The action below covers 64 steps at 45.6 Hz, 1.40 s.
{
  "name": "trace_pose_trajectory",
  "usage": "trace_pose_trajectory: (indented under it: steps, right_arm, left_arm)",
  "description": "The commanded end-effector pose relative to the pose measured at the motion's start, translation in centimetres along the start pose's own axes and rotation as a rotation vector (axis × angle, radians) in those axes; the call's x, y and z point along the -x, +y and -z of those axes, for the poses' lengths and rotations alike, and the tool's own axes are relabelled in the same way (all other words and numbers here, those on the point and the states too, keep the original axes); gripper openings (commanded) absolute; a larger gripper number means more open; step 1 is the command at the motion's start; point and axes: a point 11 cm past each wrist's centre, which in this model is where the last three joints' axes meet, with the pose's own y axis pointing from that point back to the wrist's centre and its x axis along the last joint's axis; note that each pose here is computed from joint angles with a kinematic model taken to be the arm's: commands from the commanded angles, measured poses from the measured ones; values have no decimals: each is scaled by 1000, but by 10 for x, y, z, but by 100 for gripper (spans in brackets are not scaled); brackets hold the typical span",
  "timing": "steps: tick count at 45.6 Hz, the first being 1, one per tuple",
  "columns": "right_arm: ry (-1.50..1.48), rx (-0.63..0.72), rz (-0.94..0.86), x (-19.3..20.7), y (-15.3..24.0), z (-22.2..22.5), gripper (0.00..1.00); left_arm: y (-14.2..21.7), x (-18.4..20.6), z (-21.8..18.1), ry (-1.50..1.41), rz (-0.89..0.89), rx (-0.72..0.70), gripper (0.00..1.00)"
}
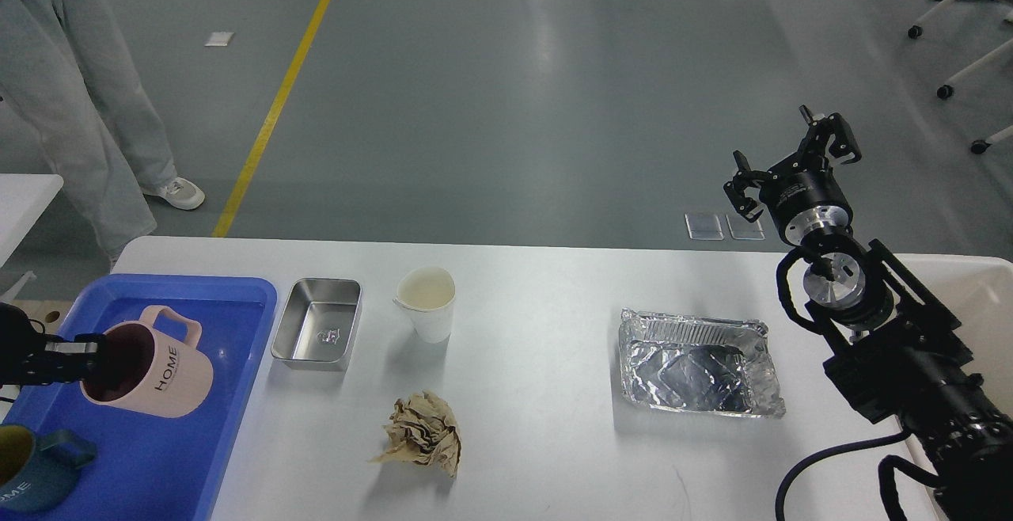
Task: Tidy desktop
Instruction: 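Lift the pink mug and lower it into the blue tray, then release the mug and raise the left gripper away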
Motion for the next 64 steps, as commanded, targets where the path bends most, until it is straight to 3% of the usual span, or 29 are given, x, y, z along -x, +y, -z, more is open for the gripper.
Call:
trace_pose_trajectory:
  steps: [1, 19, 50, 57, 64]
  right_arm:
    - [-1, 0, 2, 1, 0, 0, 100]
    - [1, 5, -12, -5, 0, -2, 100]
    - [5, 10, -27, -13, 4, -4, 100]
    - [5, 10, -27, -13, 4, -4, 100]
    - [5, 10, -27, -13, 4, -4, 100]
  left_arm:
    - [-11, 5, 9, -1, 3, 2, 0]
    - [-62, 51, 44, 13, 69, -5, 0]
    - [-72, 76, 70, 42, 83, -68, 2]
    - [-72, 72, 69, 39, 63, -69, 12]
    - [-74, 62, 65, 37, 0, -53, 41]
